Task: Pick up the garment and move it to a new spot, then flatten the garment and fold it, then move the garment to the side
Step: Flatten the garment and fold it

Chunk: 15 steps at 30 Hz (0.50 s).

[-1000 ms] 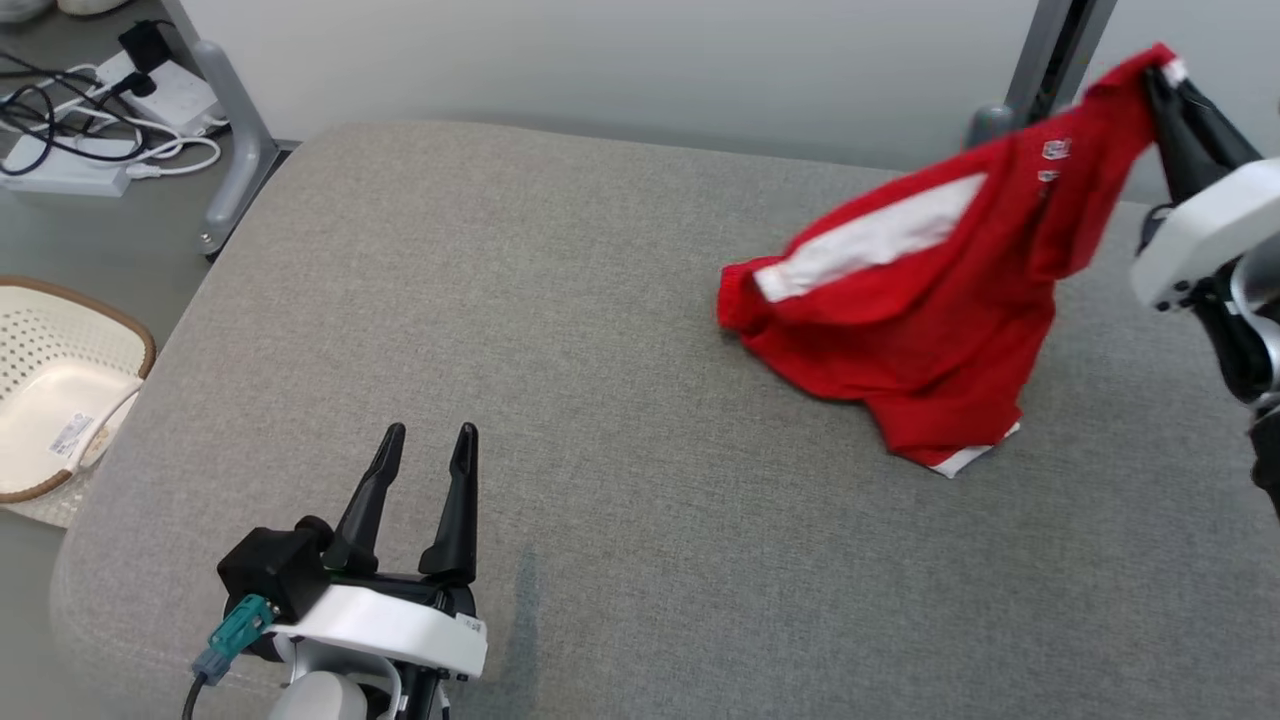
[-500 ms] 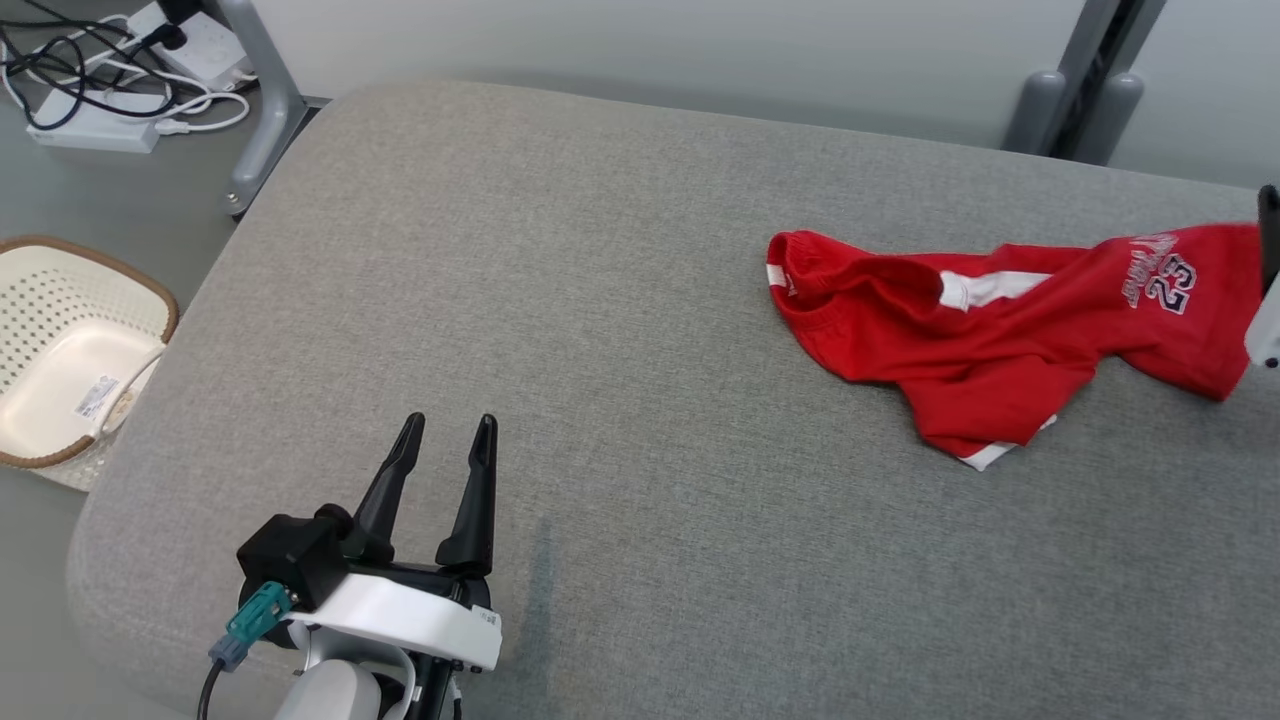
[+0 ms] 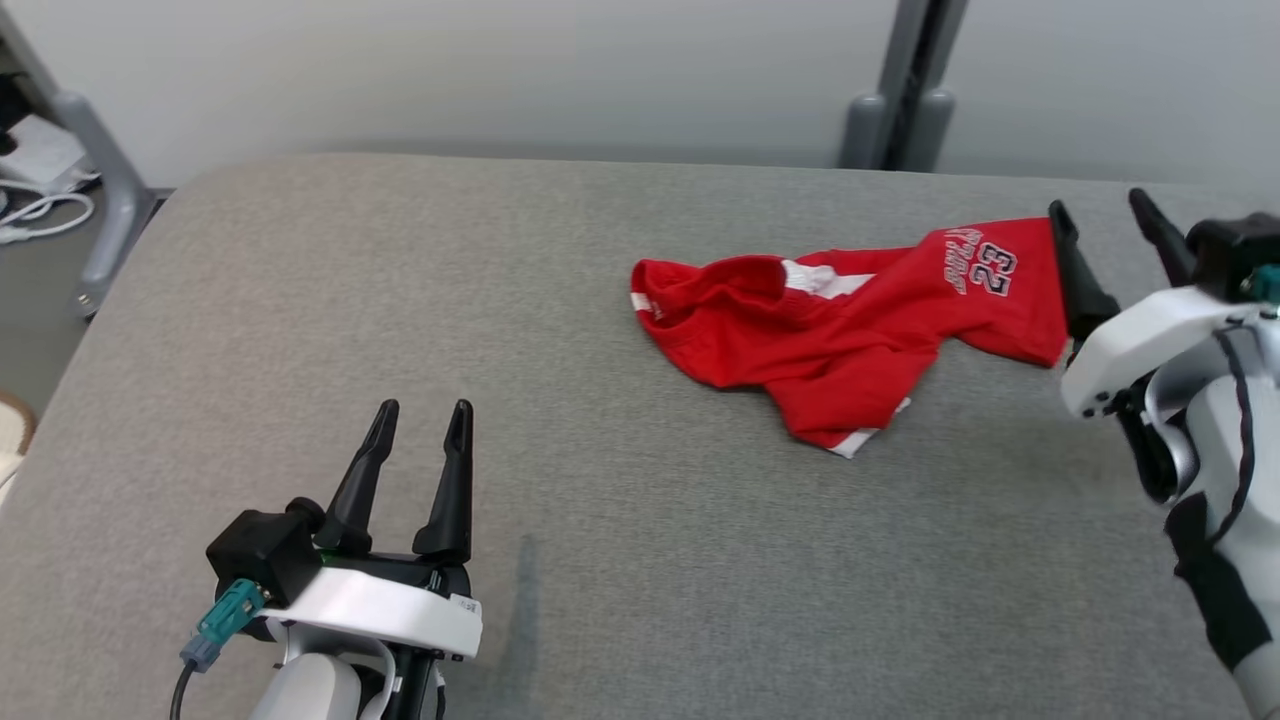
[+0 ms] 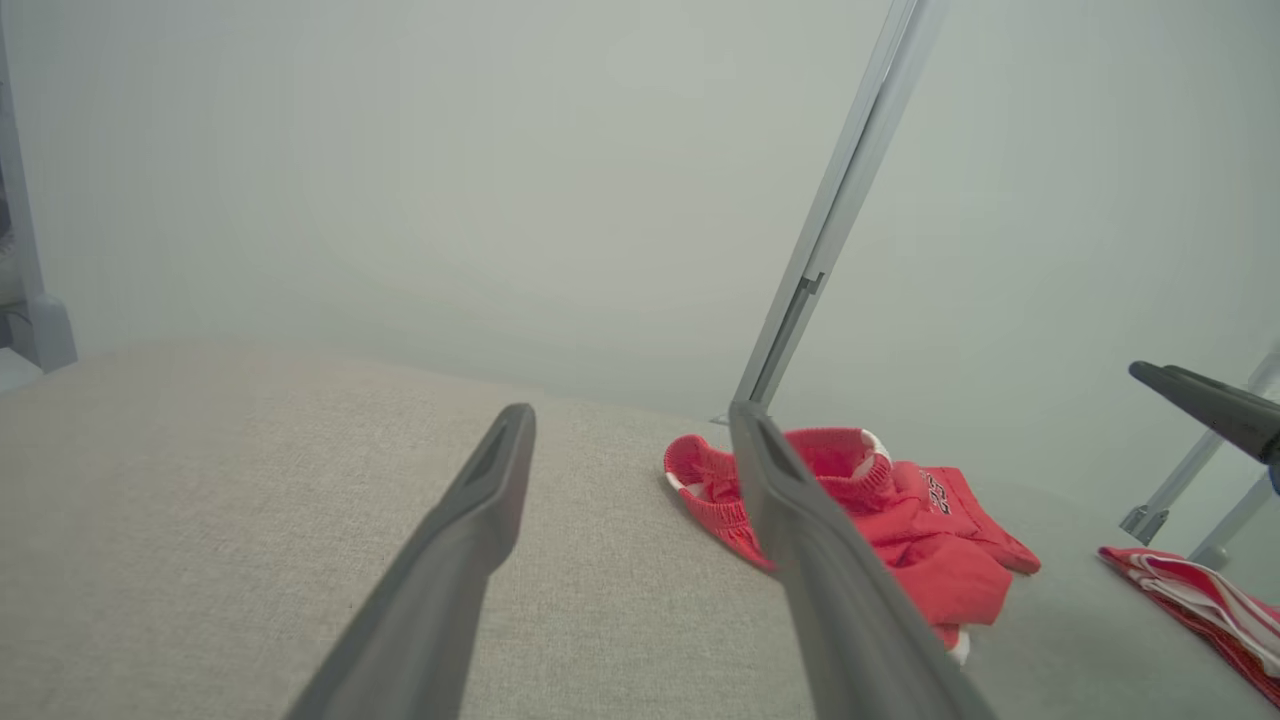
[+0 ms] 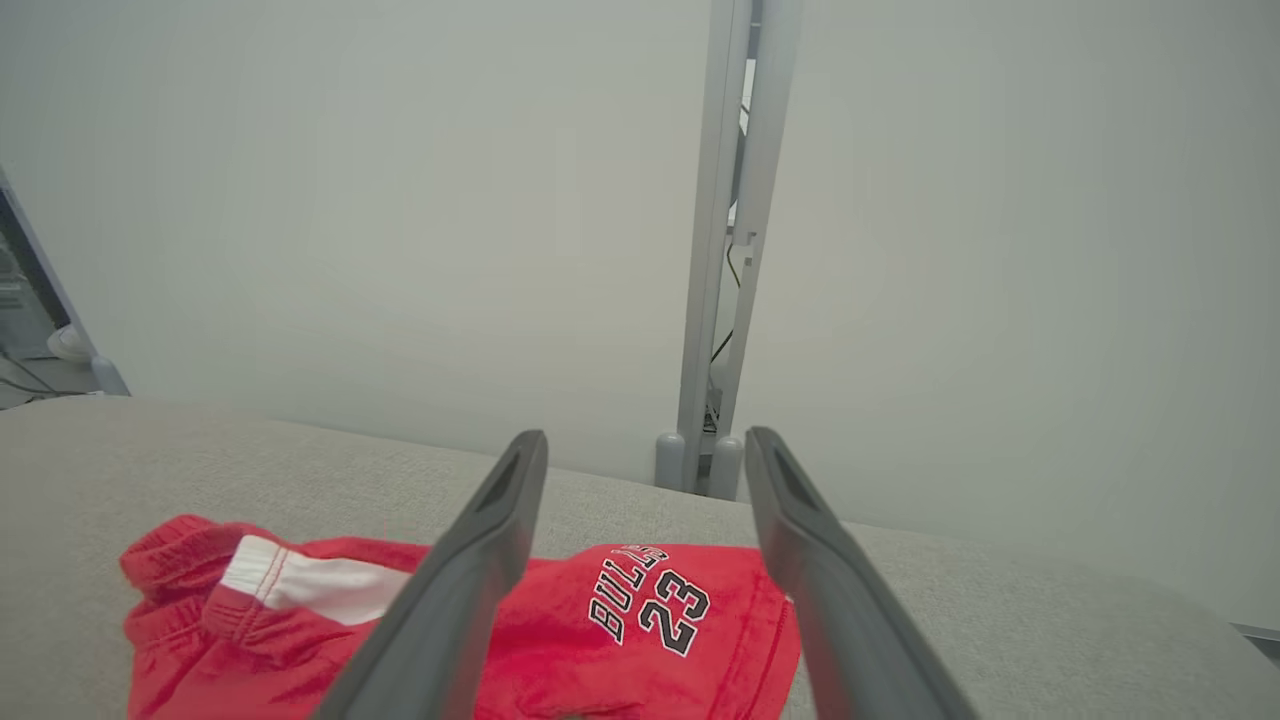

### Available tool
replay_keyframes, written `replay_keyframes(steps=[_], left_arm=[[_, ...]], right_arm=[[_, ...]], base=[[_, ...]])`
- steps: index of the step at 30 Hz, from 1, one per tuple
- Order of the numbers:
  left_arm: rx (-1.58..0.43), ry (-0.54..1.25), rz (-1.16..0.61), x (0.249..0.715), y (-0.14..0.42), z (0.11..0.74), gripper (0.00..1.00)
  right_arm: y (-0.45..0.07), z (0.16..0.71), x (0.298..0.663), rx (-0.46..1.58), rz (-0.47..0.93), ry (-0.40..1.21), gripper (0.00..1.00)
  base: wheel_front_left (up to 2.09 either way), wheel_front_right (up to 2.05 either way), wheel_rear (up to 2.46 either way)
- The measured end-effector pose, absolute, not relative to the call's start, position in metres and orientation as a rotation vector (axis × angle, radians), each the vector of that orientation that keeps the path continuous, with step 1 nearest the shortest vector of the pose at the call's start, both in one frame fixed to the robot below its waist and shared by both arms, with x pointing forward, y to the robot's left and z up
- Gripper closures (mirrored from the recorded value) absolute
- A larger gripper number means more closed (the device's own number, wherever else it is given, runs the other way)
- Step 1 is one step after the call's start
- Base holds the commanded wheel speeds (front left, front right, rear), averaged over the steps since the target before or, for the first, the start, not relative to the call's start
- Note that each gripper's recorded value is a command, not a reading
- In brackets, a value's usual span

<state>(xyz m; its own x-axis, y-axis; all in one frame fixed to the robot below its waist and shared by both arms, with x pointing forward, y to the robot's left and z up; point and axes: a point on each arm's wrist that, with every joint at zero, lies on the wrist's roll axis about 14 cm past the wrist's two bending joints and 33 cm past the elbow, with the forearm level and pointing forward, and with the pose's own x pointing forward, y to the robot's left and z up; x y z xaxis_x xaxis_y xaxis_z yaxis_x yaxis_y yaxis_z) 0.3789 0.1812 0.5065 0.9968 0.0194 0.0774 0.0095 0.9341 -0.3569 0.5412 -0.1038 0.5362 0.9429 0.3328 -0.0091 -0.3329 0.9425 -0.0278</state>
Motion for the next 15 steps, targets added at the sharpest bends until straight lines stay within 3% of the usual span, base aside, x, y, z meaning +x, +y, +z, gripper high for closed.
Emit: replay_keyframes(steps=[15], left_arm=[[-0.383, -0.051, -0.142, 0.405, 0.131, 0.503, 0.0]], right_arm=[[-0.136, 0.525, 0.459, 0.172, 0.243, -0.093, 0.0]], base=[[0.0, 0.0, 0.0]])
